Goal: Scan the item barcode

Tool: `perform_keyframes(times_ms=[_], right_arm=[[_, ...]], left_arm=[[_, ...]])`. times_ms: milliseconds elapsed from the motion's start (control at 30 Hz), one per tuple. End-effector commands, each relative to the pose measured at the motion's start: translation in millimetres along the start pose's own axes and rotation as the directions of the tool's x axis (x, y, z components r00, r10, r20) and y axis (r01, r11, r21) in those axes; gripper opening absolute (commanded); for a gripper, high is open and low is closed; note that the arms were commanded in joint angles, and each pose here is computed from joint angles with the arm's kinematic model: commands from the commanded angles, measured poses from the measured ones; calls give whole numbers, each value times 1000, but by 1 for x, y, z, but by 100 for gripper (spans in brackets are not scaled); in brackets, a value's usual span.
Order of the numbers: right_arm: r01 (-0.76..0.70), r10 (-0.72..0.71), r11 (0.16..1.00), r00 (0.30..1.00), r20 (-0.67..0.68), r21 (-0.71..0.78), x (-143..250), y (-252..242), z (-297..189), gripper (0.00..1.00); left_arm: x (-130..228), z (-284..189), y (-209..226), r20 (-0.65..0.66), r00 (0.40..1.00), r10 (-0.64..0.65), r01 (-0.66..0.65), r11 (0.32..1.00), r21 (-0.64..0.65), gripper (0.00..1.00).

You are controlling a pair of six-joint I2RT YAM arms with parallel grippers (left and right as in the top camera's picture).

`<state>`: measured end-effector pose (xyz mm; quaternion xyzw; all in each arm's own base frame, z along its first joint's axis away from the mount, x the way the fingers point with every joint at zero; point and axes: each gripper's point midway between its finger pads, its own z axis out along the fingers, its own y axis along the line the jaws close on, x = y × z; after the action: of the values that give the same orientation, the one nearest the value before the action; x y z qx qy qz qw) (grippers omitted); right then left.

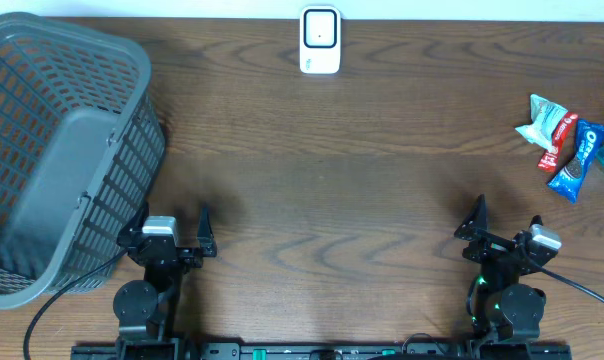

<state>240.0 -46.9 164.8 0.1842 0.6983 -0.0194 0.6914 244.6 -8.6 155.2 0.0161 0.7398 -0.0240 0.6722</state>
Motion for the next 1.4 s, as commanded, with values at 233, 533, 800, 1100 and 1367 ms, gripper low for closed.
perform_keyframes(times_ms=[233,533,800,1100,1367], right_arm=[[14,-14,1000,1000,-3,-10,1,2,0,99],[14,-14,1000,1000,-2,-10,1,2,0,99],[14,-14,1000,1000,-2,-10,1,2,0,99],[14,-14,1000,1000,-2,-10,1,2,0,99],[14,-14,1000,1000,-2,-10,1,2,0,99]], left_arm=[[15,1,-4,-47,998,-35,36,999,22,100],[15,1,-4,-47,998,-34,35,999,21,100],[16,1,-4,-49,998,-34,35,999,21,100],[16,1,-4,-49,998,-34,35,999,21,100],[16,1,-4,-49,998,-34,35,999,21,100]])
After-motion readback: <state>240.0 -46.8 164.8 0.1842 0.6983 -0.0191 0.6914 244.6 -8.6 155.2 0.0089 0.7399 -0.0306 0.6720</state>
